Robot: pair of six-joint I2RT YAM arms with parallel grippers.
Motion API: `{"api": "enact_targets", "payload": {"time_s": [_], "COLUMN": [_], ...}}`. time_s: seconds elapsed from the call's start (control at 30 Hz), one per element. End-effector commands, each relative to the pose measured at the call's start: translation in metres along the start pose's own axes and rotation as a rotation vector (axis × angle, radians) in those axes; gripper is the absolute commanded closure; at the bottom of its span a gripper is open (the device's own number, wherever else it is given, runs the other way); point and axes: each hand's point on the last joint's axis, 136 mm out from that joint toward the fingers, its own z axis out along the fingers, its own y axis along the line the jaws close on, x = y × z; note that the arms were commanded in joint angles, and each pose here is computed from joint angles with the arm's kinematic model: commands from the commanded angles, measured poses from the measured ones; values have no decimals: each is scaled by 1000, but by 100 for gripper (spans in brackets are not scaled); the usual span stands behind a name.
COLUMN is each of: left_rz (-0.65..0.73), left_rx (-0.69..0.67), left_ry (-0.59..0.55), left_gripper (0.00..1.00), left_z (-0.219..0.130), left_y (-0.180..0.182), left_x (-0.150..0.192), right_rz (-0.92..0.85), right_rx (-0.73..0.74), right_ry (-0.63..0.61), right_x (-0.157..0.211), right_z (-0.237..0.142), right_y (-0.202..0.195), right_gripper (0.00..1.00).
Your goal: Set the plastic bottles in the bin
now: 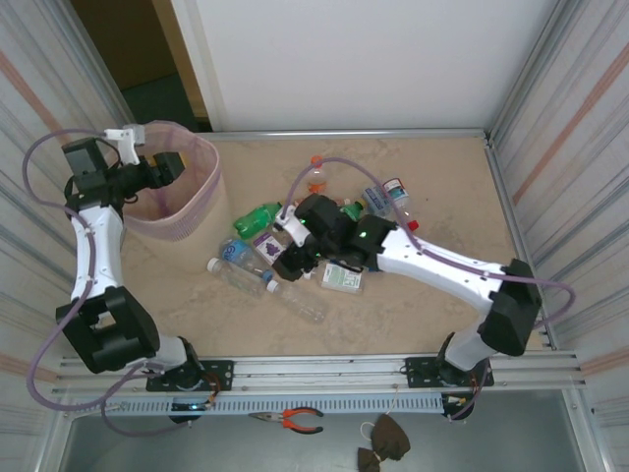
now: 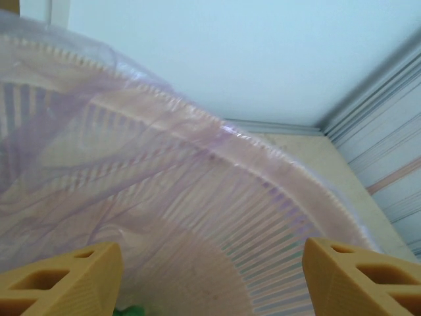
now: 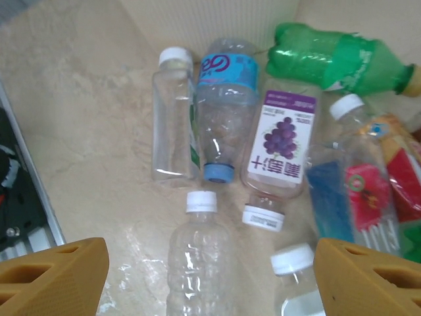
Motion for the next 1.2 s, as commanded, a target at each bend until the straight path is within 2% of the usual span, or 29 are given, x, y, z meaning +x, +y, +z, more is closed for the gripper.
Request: {"api": "enact_targets", "payload": {"time_s": [0.0,0.23,0.37,0.57,0.7,0.87,0.97,1.17], "left_rz": [54,70,86,118,145,182,228,281], "left_rx": [67,99,109,120,130,115,81,78], "left_ry": [-96,-176,-185,-208,-226,-236,-236,-186], "left_gripper": [27,27,27,27,27,27,27,26], "left_z": [-18,-34,-38,-44,-49,-52,-58,-69], "left_y": [-23,-32,-38,-49,-56,-72,-91,-140], "left_x": [-22,-33,-35,-36,-37,-40,-45,-50], "right_rz": [-81,-127,-117,22,174,274,294,292], "right_rx": [12,12,26,71,82,90,53,0], "right_ry": [17,147,165,52,-49,-156,-216,-267], "right_x": [-6,13,11,-36,-71,-103,-126,-145], "right_z": [23,85,108,119,124,128,127,137], "right_y": [8,23,24,7,-20,-53,-60,-61], "right_gripper": [20,21,24,30,33,34,34,35]}}
